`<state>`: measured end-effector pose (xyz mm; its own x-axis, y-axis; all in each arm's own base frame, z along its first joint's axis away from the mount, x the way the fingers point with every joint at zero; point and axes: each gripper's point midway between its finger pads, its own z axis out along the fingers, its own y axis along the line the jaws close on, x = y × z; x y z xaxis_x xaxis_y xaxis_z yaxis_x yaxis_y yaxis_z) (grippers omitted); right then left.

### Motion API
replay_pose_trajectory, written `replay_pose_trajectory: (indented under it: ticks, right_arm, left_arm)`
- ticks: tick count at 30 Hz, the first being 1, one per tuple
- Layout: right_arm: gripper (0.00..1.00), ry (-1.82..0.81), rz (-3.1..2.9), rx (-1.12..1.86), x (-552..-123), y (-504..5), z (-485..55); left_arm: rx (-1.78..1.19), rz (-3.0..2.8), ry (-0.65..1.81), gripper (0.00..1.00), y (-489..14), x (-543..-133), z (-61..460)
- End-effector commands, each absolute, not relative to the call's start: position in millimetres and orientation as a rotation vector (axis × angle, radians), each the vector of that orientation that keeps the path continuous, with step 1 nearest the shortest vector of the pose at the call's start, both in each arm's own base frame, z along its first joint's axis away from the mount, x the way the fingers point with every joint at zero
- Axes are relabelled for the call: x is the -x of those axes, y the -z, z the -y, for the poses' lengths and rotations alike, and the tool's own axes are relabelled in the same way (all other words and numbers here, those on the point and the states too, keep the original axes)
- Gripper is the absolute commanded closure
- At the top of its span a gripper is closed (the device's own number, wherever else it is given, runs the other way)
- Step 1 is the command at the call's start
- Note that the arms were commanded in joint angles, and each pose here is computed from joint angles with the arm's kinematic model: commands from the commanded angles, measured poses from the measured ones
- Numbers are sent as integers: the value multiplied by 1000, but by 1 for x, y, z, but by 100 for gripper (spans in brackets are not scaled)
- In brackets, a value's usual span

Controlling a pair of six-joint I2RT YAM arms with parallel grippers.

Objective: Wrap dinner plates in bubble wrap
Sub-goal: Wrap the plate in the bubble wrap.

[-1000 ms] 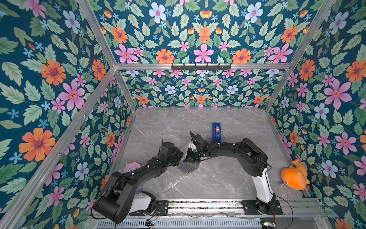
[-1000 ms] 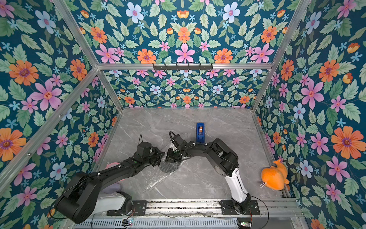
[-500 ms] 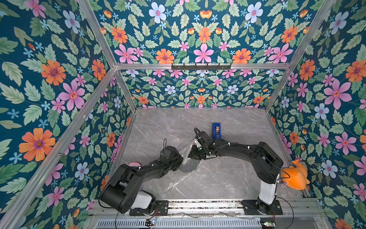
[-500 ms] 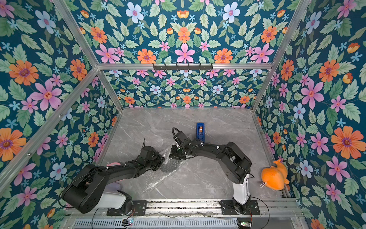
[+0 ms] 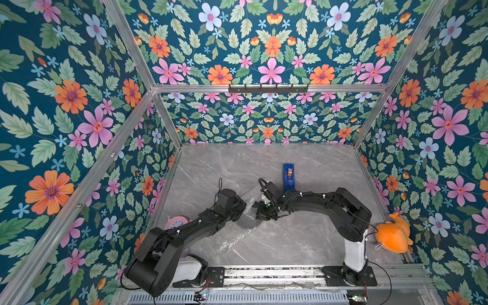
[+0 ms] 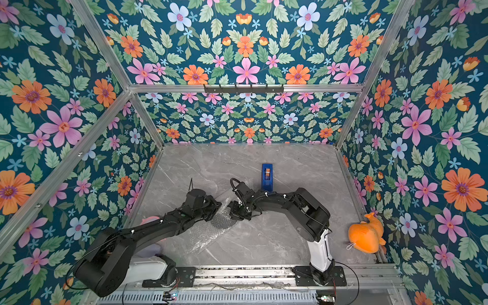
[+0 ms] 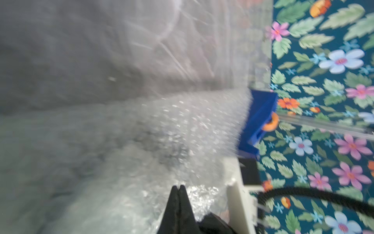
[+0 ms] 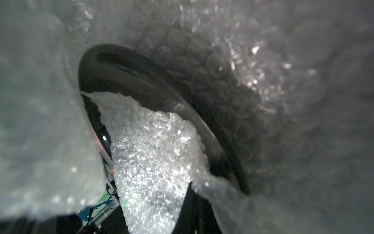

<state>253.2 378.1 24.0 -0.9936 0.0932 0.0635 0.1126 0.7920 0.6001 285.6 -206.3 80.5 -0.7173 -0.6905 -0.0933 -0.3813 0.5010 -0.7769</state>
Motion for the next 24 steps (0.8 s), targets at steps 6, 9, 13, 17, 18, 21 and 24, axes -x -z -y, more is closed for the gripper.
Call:
replay_pose_trajectory:
  ticks: [6, 9, 13, 17, 18, 21, 24]
  right_arm:
    - [99, 970, 2950, 284, -254, -8, -373]
    - [99, 983, 2942, 297, -253, -6, -373]
    - [100, 986, 2947, 299, -255, -7, -373]
    - [99, 997, 2963, 297, -258, -15, -372]
    - [99, 992, 2974, 296, -259, -17, -371]
    - [96, 976, 3005, 269, -260, -31, -367]
    - [95, 970, 3065, 237, -263, -54, -360]
  left_arm:
    - [863, -2508, 1031, 100, -51, -256, 223]
    - [907, -2540, 1007, 100, -33, -248, 219]
    - [916, -2567, 1000, 100, -22, -244, 220]
    - [923, -2597, 951, 100, -14, -239, 215]
    - [926, -2597, 951, 100, -14, -238, 214]
    - [920, -2600, 934, 100, -13, -237, 212]
    - [916, -2613, 893, 100, -8, -234, 207]
